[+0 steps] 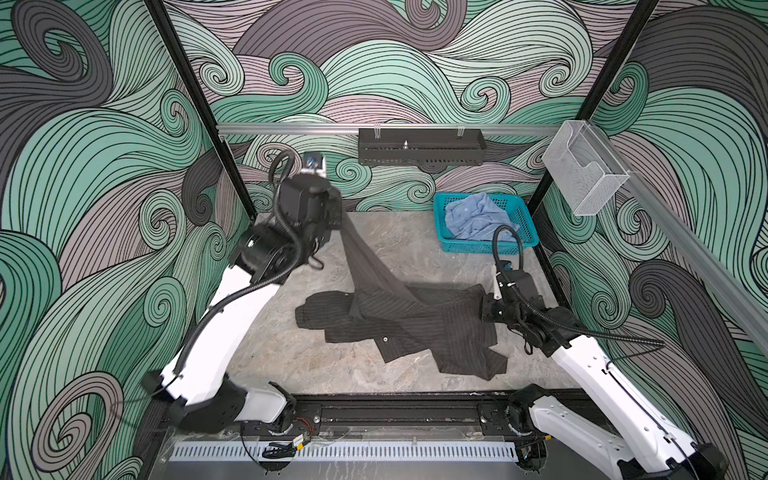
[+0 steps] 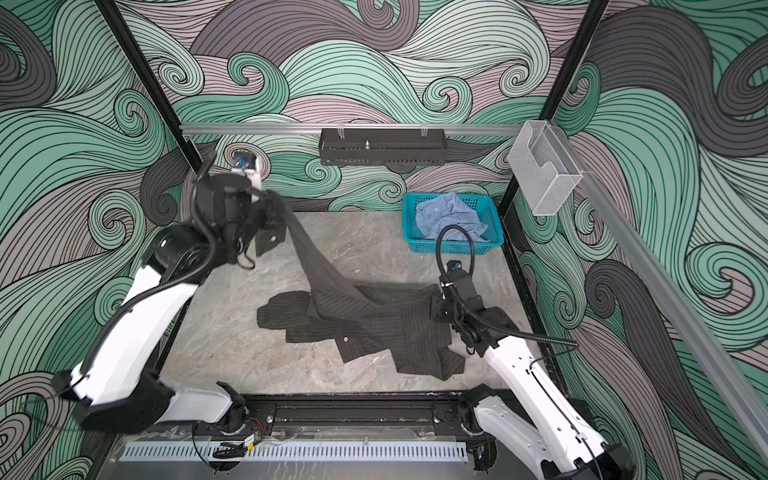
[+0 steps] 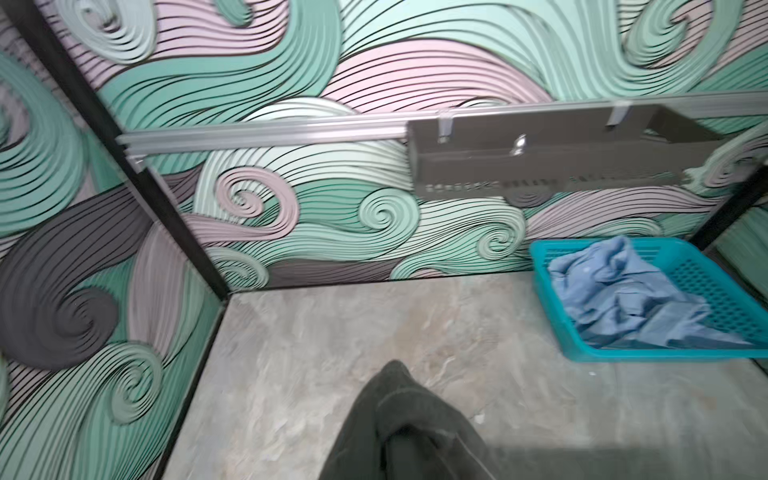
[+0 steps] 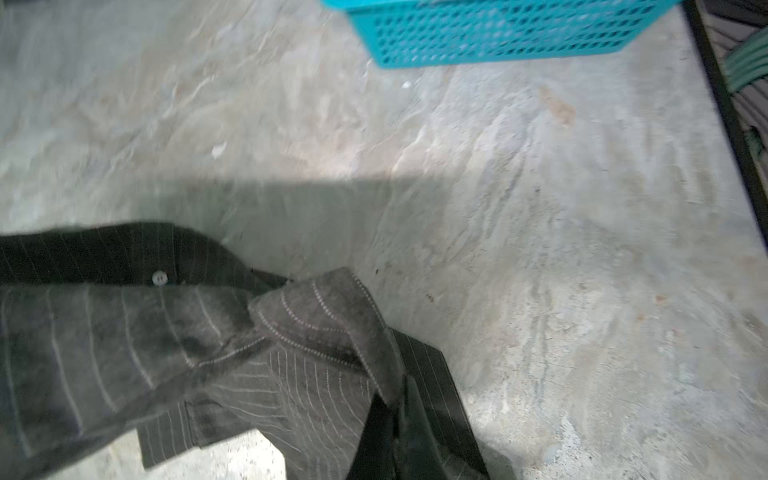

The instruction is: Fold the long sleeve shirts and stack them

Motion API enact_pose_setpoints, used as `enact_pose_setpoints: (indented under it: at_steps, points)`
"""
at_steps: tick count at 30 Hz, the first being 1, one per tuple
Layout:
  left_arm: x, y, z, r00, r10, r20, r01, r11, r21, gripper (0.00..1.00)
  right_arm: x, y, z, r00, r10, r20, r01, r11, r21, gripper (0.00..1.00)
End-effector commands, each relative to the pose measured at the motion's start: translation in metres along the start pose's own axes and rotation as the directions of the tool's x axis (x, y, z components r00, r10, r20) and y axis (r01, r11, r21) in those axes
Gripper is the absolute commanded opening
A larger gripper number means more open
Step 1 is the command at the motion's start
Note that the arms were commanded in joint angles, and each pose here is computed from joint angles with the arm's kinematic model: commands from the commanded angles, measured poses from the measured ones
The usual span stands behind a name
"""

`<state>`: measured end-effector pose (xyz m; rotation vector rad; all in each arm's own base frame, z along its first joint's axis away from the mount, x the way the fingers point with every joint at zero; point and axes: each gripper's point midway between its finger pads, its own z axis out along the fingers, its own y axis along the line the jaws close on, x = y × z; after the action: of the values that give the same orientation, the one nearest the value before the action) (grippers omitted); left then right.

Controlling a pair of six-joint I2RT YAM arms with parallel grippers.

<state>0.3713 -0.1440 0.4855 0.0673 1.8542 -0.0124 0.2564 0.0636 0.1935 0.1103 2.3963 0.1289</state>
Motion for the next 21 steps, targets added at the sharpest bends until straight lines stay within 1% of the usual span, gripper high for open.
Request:
enact_pose_setpoints:
  at_steps: [1,5,7,10,11,12,13,14,15,17,18,19,21]
  points:
    - [-0.010,-0.051,0.050,0.997,0.077,-0.022,-0.073,0.986,0.149,0.00,-0.020,-0.024,-0.010,0.989,0.146,0.040,-0.148,0.986,0.070,0.00]
    - [0.008,-0.094,0.116,0.991,0.116,-0.074,-0.098,0.974,0.202,0.00,-0.025,-0.030,0.000,0.972,0.233,-0.012,-0.232,0.971,0.056,0.00]
    - [0.026,-0.114,0.150,0.987,0.134,-0.087,-0.111,0.968,0.224,0.00,-0.025,-0.030,0.007,0.967,0.252,-0.044,-0.249,0.967,0.051,0.00]
    - [0.055,-0.133,0.188,0.981,0.157,-0.115,-0.127,0.963,0.238,0.01,-0.026,-0.030,0.015,0.960,0.270,-0.074,-0.268,0.963,0.041,0.00]
    - [0.065,-0.136,0.197,0.978,0.163,-0.130,-0.127,0.962,0.242,0.08,-0.026,-0.031,0.018,0.958,0.276,-0.081,-0.274,0.961,0.041,0.00]
    - [0.077,-0.140,0.206,0.974,0.170,-0.152,-0.129,0.960,0.250,0.23,-0.027,-0.031,0.020,0.955,0.283,-0.083,-0.281,0.959,0.039,0.00]
    - [0.086,-0.141,0.213,0.971,0.168,-0.171,-0.121,0.960,0.254,0.47,-0.029,-0.033,0.022,0.953,0.291,-0.083,-0.289,0.957,0.038,0.00]
    - [0.093,-0.143,0.216,0.968,0.165,-0.188,-0.112,0.958,0.263,0.63,-0.030,-0.035,0.024,0.950,0.300,-0.082,-0.298,0.954,0.041,0.00]
    - [0.096,-0.142,0.217,0.967,0.155,-0.202,-0.098,0.959,0.267,0.73,-0.032,-0.035,0.026,0.948,0.309,-0.082,-0.307,0.951,0.037,0.00]
    - [0.090,-0.136,0.210,0.968,0.137,-0.208,-0.080,0.962,0.263,0.83,-0.034,-0.037,0.030,0.938,0.334,-0.089,-0.332,0.943,0.036,0.00]
    - [0.081,-0.130,0.201,0.971,0.131,-0.198,-0.078,0.963,0.256,0.86,-0.037,-0.037,0.032,0.935,0.344,-0.091,-0.342,0.939,0.036,0.00]
    - [0.069,-0.123,0.189,0.975,0.127,-0.185,-0.079,0.965,0.249,0.89,-0.039,-0.038,0.034,0.931,0.353,-0.090,-0.351,0.936,0.035,0.00]
    - [0.055,-0.105,0.161,0.976,0.124,-0.181,-0.080,0.969,0.233,0.90,-0.042,-0.038,0.037,0.924,0.371,-0.093,-0.369,0.929,0.034,0.00]
